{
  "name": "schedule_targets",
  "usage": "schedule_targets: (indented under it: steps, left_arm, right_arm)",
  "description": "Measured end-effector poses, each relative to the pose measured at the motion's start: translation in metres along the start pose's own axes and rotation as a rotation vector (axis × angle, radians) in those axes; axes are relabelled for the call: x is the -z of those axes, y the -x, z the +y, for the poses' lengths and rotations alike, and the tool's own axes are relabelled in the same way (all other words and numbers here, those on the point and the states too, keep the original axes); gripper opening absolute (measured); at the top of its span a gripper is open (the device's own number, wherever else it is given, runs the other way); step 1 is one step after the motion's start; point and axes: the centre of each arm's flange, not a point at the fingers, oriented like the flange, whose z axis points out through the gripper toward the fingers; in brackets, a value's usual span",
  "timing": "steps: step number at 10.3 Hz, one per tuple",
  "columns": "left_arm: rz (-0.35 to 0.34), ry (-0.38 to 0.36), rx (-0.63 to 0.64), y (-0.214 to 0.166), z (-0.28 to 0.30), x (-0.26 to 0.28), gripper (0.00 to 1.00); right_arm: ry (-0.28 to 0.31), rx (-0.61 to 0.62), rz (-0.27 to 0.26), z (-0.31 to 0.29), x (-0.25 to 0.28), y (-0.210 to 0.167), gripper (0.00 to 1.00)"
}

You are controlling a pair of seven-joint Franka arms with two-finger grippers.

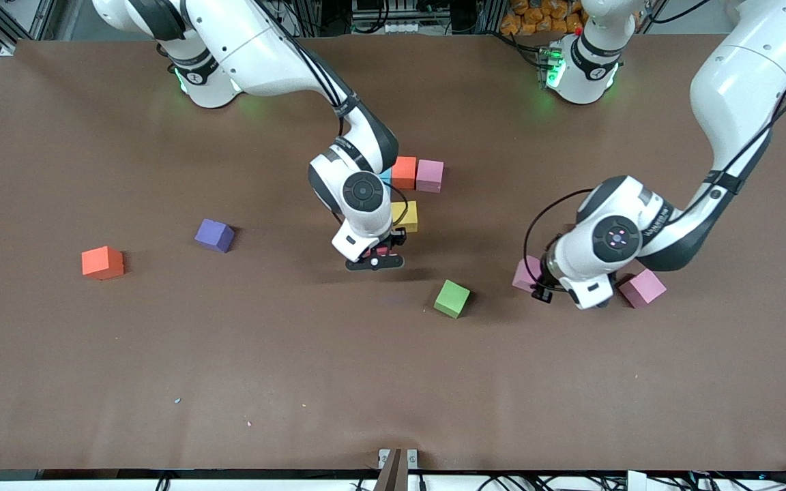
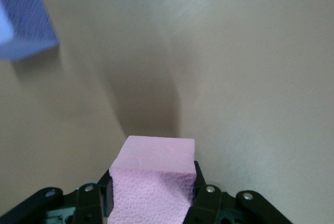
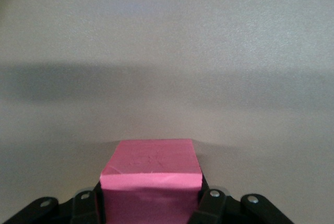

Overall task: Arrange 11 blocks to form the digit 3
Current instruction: 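Carry the pink cube to center while the right gripper withdraws, then grasp the purple cube with the right gripper while the left gripper places pink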

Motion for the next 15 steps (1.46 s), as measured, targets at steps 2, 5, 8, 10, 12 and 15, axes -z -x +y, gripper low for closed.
schedule_targets:
  steps: [2,5,8,10,12,15]
  left_arm:
    - [-0.012,-0.030,0.136,0.042,-0.021,-0.007,0.55]
    - [-0.010,-0.040,0.304,0.100,-0.044,-0.011,0.55]
    - [0.045,0.025,0.357,0.154,-0.059,-0.021,0.55]
    - [0.049,0.024,0.345,0.161,-0.061,-0.027,0.55]
    - [0.026,0.039,0.346,0.167,-0.059,-0.029,0.55]
    - [0.022,0.050,0.331,0.189,-0.064,-0.050,0.55]
  right_arm:
    - [0.001,0.000,-0.001,0.001,0.000,0.001,0.61]
    - [0.014,-0.002,-0.018,0.004,-0.008,0.005,0.87]
    - [-0.007,-0.009,0.009,0.001,0.012,0.001,1.00]
    - [-0.026,-0.028,0.032,0.007,0.057,-0.006,1.00]
    - [-0.020,-0.049,0.016,0.038,0.104,-0.018,1.00]
    - [0.013,0.073,-0.052,0.147,0.106,-0.042,1.00]
